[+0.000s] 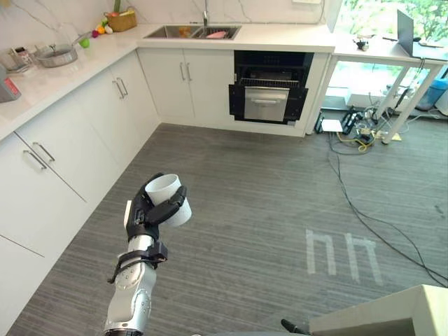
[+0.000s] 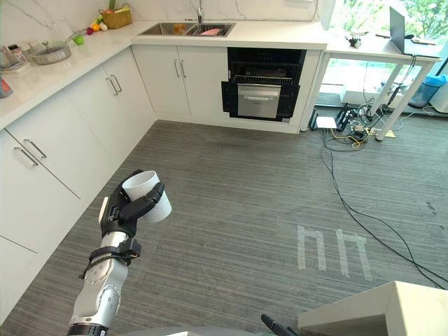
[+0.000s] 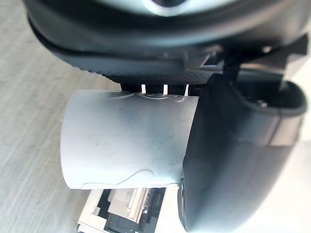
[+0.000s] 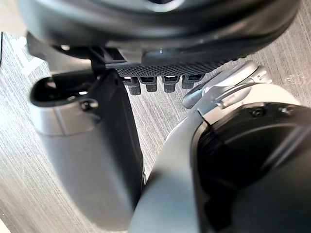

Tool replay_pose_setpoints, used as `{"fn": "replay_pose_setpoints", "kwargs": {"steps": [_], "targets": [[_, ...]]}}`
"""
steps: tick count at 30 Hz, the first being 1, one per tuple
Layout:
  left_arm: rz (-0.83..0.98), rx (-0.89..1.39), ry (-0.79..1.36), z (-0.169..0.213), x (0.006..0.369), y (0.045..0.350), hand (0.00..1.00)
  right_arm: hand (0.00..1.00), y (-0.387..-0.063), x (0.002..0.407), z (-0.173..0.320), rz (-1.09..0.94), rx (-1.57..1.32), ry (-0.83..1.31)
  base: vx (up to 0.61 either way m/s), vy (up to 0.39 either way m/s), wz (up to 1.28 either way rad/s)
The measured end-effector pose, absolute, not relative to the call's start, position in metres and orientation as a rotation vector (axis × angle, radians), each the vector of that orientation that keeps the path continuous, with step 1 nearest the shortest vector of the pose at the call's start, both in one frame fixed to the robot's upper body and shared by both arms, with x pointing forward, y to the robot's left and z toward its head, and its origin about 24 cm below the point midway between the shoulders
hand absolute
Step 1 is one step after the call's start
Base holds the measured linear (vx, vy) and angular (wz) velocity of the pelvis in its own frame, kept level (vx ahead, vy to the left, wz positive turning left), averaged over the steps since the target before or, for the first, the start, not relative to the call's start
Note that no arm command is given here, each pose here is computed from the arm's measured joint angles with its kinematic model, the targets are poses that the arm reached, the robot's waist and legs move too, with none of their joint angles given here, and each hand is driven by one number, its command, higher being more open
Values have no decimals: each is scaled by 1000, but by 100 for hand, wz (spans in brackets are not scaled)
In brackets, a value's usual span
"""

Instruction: Walk over to the sink, pick up the cup, carry it to the dishwasher, place the cup inside the dishwasher, then close the dishwasher door

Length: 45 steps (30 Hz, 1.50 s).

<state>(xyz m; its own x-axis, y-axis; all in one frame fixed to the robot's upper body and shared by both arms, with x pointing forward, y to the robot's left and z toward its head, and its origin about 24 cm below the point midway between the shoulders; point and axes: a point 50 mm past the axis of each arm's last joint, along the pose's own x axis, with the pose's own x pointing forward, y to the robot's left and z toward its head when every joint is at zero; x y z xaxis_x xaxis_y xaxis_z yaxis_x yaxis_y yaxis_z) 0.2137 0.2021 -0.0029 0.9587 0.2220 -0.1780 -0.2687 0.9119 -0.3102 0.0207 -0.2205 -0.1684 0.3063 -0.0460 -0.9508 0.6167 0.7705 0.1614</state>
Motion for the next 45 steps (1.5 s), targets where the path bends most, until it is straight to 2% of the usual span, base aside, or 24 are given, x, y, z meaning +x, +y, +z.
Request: {"fn": "replay_pose_setpoints", "kwargs": {"steps": [4, 7, 11, 13, 18, 27, 30, 32, 34, 37, 41, 45], "targets": [[194, -419, 177, -10, 215, 183, 0, 100, -220, 21, -168, -520, 526, 1140, 17, 53, 30], [65, -438, 212, -14, 222, 156, 0, 100, -234, 21, -163, -622, 499, 1059, 96, 149, 74], [25, -401, 258, -19, 221, 152, 0, 100, -227, 36, -160, -617, 523, 966, 190, 109, 50], [-3, -383, 233, -12, 229, 150, 0, 100, -216, 45, -160, -576, 532, 939, 319, -73, 84], [-56, -351, 186, 3, 243, 147, 0, 100, -210, 56, -158, -539, 519, 931, 490, -206, 54], [-73, -373, 284, -20, 217, 135, 0, 100, -229, 54, -154, -612, 469, 908, 565, -279, 5], [-82, -450, 255, -16, 213, 139, 0, 100, -234, 74, -146, -577, 448, 819, 463, -120, -50], [-58, -474, 219, -9, 213, 146, 0, 100, -237, 101, -136, -537, 454, 715, 513, -86, -88], [-3, -471, 147, 2, 210, 161, 0, 100, -230, 151, -113, -433, 458, 552, 494, 13, -115], [32, -501, 40, 21, 201, 169, 0, 100, -222, 195, -77, -330, 442, 328, 488, 110, -64], [33, -515, -60, 30, 197, 184, 0, 100, -228, 200, -66, -340, 430, 268, 510, 239, -20], [218, -507, -125, 32, 187, 216, 0, 100, -222, 209, -59, -300, 445, 256, 586, 213, -46]]}}
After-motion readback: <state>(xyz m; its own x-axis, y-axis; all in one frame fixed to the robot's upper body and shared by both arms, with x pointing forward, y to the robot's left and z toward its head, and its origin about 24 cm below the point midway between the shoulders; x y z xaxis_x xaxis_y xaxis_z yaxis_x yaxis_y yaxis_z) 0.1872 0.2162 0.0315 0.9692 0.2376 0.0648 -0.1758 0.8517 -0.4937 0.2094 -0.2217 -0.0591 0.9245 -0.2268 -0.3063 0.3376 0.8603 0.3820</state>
